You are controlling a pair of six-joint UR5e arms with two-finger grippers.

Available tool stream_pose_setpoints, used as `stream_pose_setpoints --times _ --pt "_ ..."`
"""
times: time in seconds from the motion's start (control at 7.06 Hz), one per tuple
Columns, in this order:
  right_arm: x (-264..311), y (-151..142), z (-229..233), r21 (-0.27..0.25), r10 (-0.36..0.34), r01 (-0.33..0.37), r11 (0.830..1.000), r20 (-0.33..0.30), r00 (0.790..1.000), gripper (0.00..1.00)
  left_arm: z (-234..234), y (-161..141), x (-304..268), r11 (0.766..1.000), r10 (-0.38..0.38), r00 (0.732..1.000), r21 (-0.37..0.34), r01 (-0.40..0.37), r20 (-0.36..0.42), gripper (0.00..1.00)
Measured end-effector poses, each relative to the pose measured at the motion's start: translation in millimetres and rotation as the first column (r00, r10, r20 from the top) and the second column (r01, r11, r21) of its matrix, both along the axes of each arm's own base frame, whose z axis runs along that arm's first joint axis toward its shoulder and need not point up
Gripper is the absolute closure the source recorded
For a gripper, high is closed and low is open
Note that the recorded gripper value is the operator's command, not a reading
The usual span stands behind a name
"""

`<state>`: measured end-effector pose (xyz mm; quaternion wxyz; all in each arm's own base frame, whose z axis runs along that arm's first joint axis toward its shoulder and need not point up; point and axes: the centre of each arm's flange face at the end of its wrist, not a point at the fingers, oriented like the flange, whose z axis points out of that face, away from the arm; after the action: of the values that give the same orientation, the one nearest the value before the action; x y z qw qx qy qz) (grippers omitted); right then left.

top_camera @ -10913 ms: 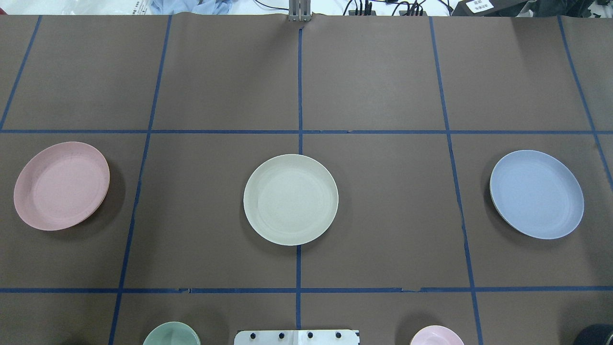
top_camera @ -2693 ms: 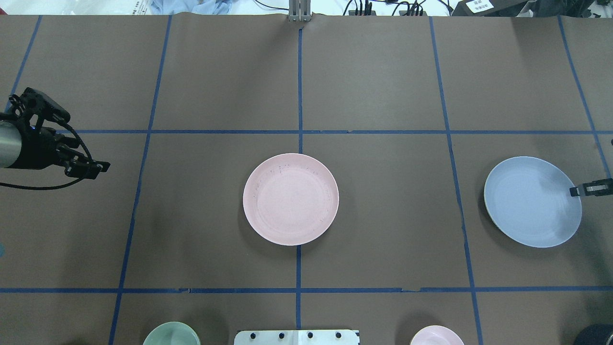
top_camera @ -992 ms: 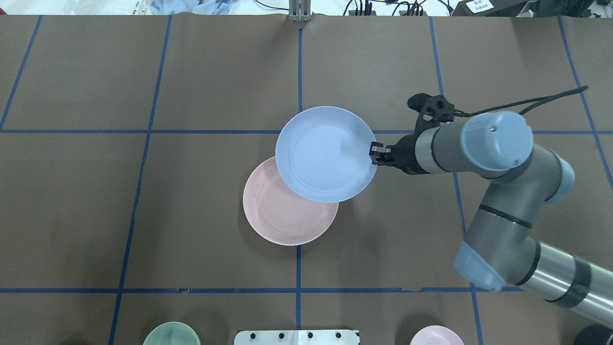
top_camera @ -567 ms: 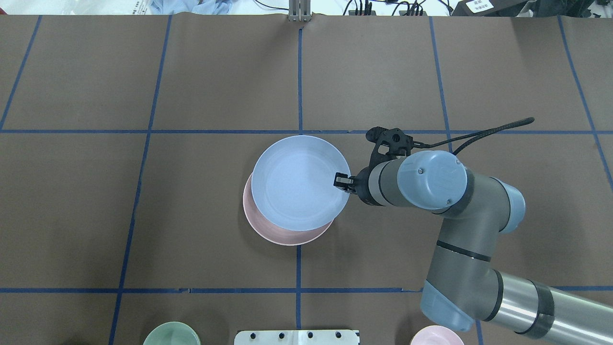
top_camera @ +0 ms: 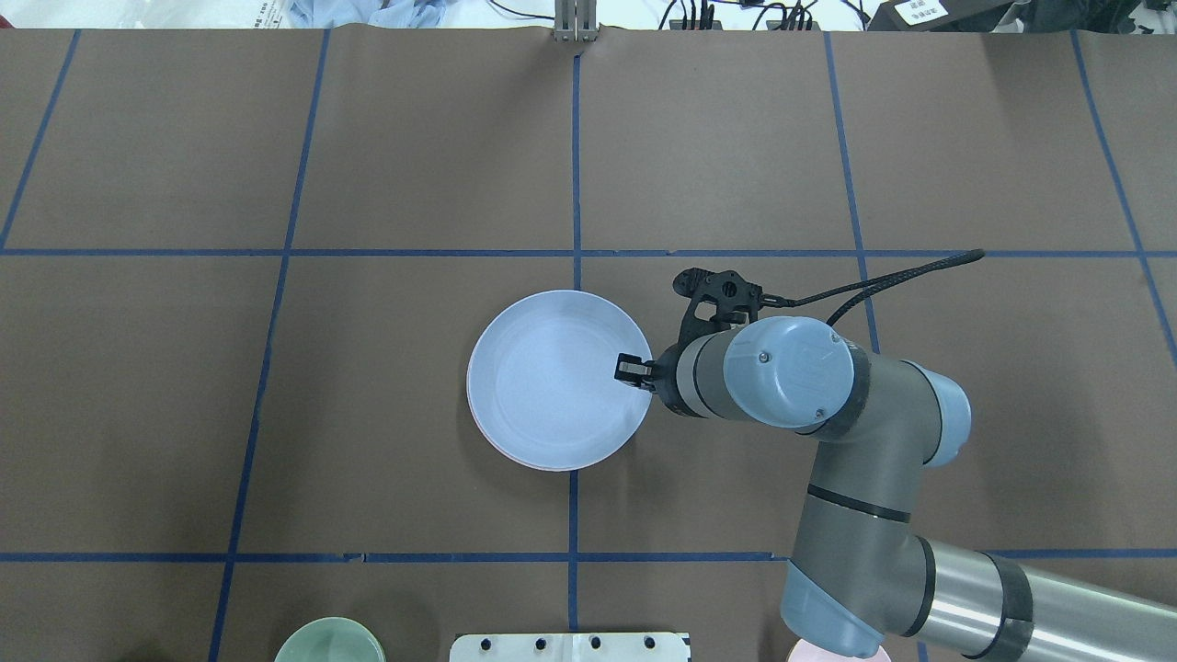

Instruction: Stack three plates with pink and blue

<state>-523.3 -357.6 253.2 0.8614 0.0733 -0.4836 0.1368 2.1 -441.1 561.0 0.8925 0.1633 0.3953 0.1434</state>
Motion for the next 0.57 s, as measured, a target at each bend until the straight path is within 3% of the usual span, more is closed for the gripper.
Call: stream_pose_setpoints --times 0.28,0.57 --pt "-5.9 -3.0 -2.9 0.004 0.008 -0.008 1.0 -0.004 1.0 0.0 1.5 0.3 0.0 1.0 0.0 1.0 -0.004 0.0 0.001 0.0" --pt "16.5 -32.0 4.7 -0.021 0.024 -0.026 0.999 -0.083 0.996 0.0 8.9 0.8 0.5 1.0 0.001 1.0 -0.031 0.0 0.005 0.0"
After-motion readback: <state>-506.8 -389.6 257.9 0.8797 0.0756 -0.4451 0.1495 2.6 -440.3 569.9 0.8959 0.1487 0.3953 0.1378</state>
